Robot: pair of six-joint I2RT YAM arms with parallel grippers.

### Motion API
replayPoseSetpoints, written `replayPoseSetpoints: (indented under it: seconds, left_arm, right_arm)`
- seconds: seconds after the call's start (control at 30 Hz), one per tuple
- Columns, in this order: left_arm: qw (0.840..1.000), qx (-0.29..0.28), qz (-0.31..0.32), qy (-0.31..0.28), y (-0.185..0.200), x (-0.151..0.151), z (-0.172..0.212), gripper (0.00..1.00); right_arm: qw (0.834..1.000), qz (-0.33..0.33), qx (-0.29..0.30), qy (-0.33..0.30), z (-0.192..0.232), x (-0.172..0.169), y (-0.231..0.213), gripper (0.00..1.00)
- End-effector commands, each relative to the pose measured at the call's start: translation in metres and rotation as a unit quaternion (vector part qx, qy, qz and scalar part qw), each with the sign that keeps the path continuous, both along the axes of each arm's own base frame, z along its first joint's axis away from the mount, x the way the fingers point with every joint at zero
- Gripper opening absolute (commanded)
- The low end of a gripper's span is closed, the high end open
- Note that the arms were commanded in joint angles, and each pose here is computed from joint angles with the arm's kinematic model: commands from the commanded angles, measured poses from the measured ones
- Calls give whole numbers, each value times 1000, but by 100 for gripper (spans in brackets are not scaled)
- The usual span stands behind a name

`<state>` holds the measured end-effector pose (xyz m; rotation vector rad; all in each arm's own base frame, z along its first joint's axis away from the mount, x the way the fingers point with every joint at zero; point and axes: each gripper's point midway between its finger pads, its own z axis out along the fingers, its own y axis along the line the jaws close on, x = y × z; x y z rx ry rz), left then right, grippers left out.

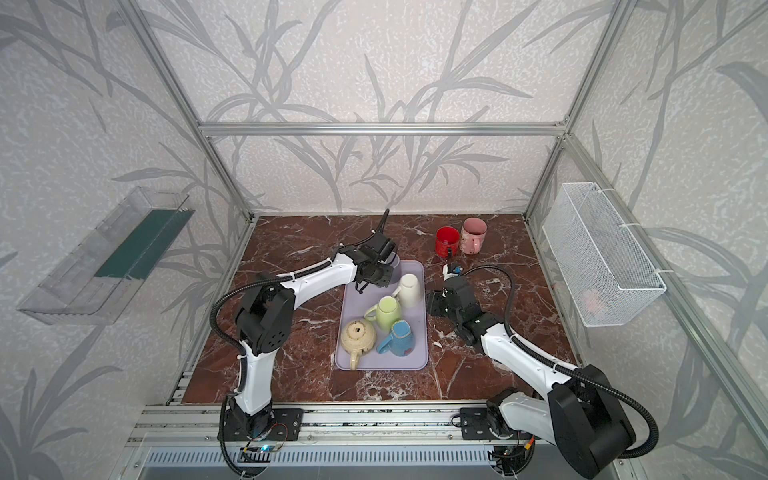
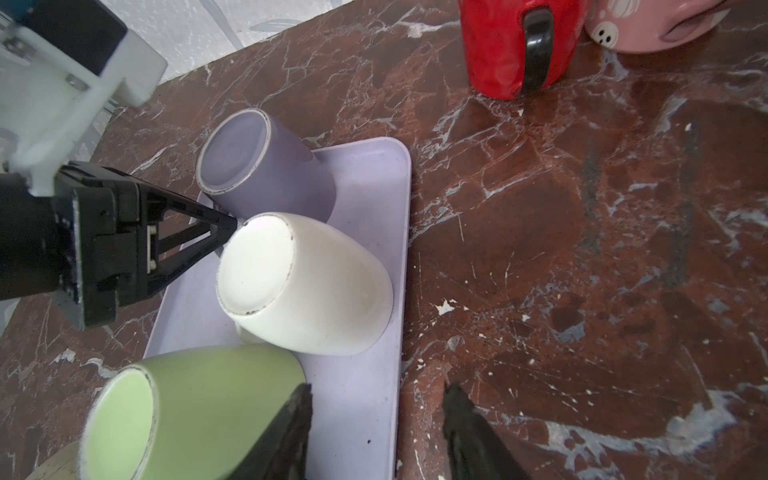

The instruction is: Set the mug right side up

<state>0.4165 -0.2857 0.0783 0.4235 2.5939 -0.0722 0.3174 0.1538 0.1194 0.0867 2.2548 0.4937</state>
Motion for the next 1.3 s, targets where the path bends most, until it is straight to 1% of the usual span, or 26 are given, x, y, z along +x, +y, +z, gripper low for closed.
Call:
replayPoseSetpoints:
  seconds: [0.0, 0.07, 0.2, 0.3, 0.6, 1.03, 1.17, 1.27]
  left_arm:
    - [1000, 19, -2, -8, 8, -2, 13, 28]
    - [1000, 18, -6, -6, 7, -3, 15, 30]
    - [1000, 19, -13, -2, 5, -3, 15, 40]
    - [999, 19, -25, 7, 2, -4, 12, 41]
    - [999, 10, -39, 27, -8, -5, 3, 39]
    - [998, 25, -39, 40, -9, -1, -11, 35]
    - [998, 25, -39, 39, -9, 1, -10, 32]
    - [998, 27, -40, 37, -10, 2, -10, 27]
  right_arm:
    - [1000, 1, 2, -2, -1, 2, 2, 52]
    - [1000, 1, 2, -3, 0, 1, 1, 51]
    - [1000, 0, 1, -6, 1, 2, 1, 51]
    - [1000, 1, 1, -2, -2, 2, 2, 52]
    - [1000, 4, 0, -3, -3, 2, 3, 52]
    - [1000, 7, 0, -3, -4, 3, 4, 51]
    - [1000, 6, 0, -3, -3, 3, 4, 52]
    - [1000, 6, -2, -4, -3, 3, 3, 52]
